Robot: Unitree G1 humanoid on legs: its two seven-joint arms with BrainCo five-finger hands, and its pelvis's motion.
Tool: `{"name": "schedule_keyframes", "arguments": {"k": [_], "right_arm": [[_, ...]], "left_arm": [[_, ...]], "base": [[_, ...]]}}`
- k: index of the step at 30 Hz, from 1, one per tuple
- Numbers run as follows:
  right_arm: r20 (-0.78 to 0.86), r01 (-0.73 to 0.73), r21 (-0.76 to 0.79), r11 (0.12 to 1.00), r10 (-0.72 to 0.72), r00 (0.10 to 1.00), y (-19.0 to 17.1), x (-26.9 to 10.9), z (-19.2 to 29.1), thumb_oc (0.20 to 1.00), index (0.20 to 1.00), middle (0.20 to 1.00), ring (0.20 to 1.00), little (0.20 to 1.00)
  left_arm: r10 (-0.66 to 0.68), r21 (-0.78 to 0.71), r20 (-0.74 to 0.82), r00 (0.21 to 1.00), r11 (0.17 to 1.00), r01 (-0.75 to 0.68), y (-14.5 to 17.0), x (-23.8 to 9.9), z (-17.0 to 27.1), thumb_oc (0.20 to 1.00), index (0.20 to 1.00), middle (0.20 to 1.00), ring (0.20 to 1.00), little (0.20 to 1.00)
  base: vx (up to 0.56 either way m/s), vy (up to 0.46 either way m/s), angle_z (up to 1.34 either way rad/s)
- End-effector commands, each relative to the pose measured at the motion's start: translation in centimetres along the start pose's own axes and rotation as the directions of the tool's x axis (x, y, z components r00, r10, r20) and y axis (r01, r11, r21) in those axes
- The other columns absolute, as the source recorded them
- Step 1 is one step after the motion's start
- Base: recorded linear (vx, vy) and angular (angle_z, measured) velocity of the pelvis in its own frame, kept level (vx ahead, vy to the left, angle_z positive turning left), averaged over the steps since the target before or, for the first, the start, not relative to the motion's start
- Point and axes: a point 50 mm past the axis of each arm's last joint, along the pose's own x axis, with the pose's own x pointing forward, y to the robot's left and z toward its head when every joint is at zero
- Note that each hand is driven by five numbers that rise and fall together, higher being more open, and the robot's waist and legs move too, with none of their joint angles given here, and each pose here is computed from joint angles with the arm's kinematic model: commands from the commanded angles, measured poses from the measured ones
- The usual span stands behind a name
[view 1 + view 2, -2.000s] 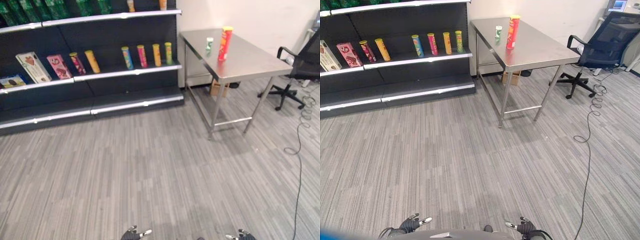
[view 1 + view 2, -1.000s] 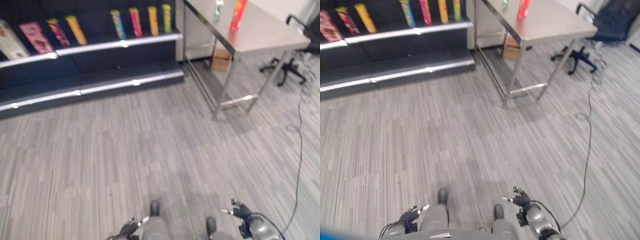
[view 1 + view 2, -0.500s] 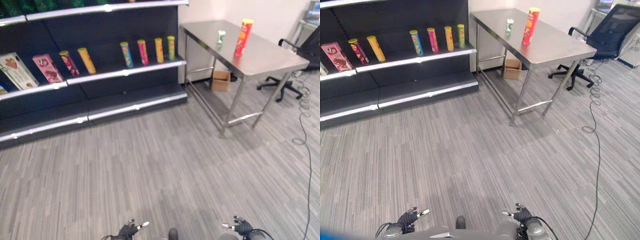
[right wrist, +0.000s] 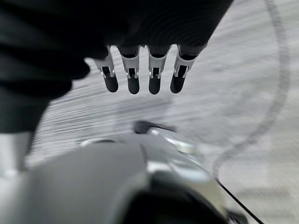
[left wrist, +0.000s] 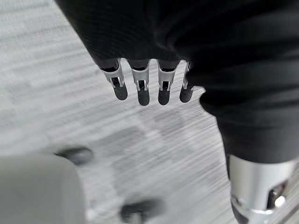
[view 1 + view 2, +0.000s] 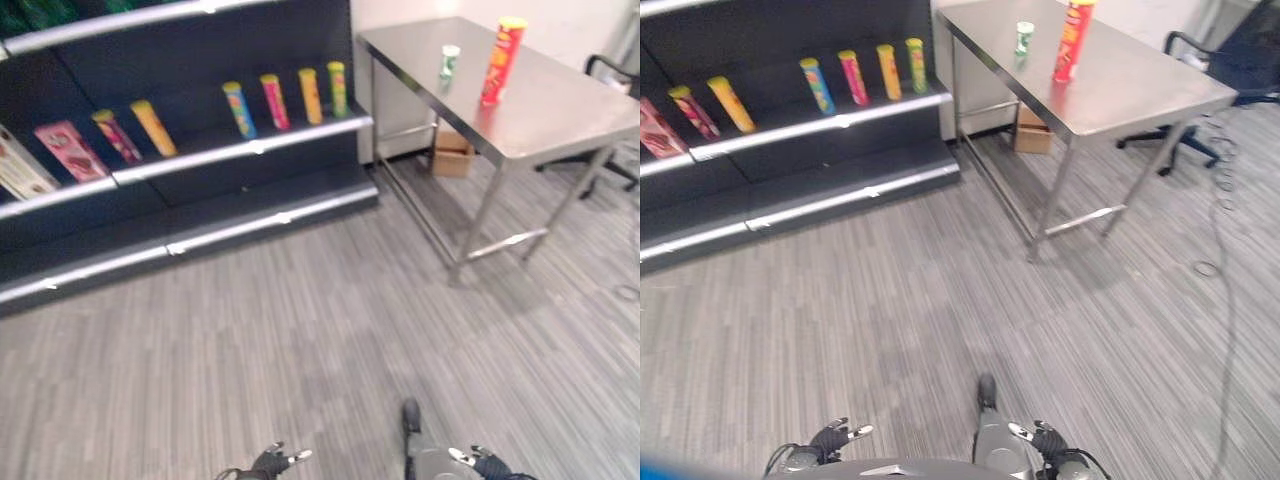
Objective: Put the goods on the table back onto the shelves and tidy them up.
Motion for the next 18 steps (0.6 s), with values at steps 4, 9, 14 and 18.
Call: {"name": "schedule_keyframes", "arguments": {"k": [4, 9, 14, 18], "right_arm": [[0.089, 0.019, -0.042, 0.999, -0.015, 0.996, -1.0, 0.1, 1.9, 1.000, 1.000, 1.000, 1.000, 1.000], [0.108, 0.012, -0.033, 0.999, -0.008, 0.994, -0.8, 0.1, 2.3, 1.000, 1.000, 1.000, 1.000, 1.000], [0.109, -0.014, -0.032, 0.999, 0.018, 0.994, 0.1, 0.1, 2.3, 1.000, 1.000, 1.000, 1.000, 1.000], [0.104, -0.011, -0.021, 1.000, 0.013, 0.994, 0.2, 0.0, 1.9, 1.000, 1.000, 1.000, 1.000, 1.000]], "left_arm": [[0.010, -0.014, 0.083, 0.997, 1.000, -0.009, 1.1, 0.2, 2.3, 1.000, 1.000, 1.000, 1.000, 1.000], [0.021, -0.031, 0.064, 0.998, 0.999, -0.019, 1.3, 0.1, 1.7, 1.000, 1.000, 1.000, 1.000, 1.000], [0.038, -0.065, 0.044, 0.998, 0.997, -0.035, 1.6, -0.1, 0.8, 1.000, 1.000, 1.000, 1.000, 1.000], [0.046, -0.056, 0.033, 0.998, 0.997, -0.044, 1.8, -0.1, 0.5, 1.000, 1.000, 1.000, 1.000, 1.000]], "base": [[0.30, -0.260, 0.33], [0.23, -0.183, -0.17], [0.26, -0.055, -0.38], [0.23, 0.038, -0.32]]}}
